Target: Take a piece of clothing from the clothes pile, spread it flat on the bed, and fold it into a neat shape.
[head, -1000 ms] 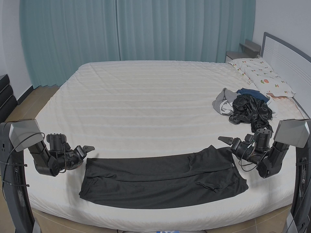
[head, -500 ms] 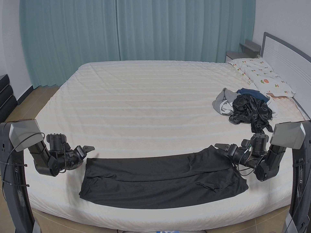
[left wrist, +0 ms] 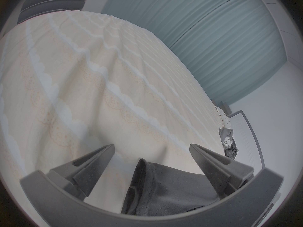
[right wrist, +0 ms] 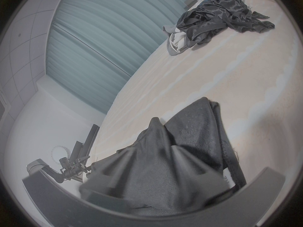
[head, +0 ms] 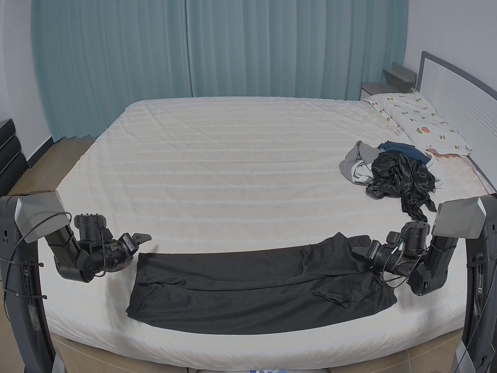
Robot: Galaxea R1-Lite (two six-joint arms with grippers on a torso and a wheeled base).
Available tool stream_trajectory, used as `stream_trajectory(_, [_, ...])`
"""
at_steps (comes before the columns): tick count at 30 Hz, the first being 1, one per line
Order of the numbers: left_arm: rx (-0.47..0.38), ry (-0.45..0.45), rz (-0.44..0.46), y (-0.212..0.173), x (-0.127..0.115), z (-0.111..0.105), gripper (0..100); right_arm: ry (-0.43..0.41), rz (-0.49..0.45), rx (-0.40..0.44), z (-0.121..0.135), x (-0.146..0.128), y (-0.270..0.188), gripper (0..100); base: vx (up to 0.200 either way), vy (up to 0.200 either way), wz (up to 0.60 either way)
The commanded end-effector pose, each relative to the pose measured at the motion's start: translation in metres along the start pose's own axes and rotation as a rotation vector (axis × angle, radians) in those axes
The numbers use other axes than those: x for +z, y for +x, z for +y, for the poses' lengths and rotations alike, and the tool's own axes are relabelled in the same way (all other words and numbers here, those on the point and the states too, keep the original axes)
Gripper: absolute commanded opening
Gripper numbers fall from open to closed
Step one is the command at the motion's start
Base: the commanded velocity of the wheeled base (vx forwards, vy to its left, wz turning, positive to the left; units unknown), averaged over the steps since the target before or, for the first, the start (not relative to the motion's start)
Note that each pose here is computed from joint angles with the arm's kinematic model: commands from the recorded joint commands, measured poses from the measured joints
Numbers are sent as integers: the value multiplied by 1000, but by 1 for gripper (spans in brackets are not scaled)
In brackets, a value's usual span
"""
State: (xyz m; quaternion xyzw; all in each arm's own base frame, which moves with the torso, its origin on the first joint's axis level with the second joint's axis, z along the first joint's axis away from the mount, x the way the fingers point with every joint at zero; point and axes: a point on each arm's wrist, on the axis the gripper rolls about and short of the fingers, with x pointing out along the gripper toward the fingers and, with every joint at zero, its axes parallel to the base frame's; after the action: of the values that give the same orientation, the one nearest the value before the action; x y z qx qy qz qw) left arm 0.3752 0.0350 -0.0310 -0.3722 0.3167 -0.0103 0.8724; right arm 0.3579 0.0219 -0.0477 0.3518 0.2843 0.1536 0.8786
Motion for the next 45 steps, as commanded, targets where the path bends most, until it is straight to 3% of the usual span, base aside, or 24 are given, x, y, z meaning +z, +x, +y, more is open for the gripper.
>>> stream_trajectory(1, [2,-1,0,0,0,0,100,5,-5,-7,1,2,-7,0,0,0,0])
stream_trajectory(17, [2,1,0,1,0,1,100,20,-33,-26,-4,9,-25,0,0,0,0])
stream_trajectory(32, [3,0,-1,1,0,1,100,-8,2,-53,-10,0,-28,0,0,0,0])
stream_trajectory(33, [0,1,1,1,0,1,100,-13,4,-52,-9,-1,-28,100,0,0,0])
stream_trajectory(37, [0,-1,-1,0,0,1,100,-19,-2,-49,-8,1,-28,100,0,0,0])
stream_trajectory(43, [-6,-42,-24,-5,7,-3,100,-38,-62,-14,13,18,-40,100,0,0,0])
stream_trajectory(45, [-30,-68,-73,-20,20,-18,100,-25,-79,15,31,22,-48,100,0,0,0])
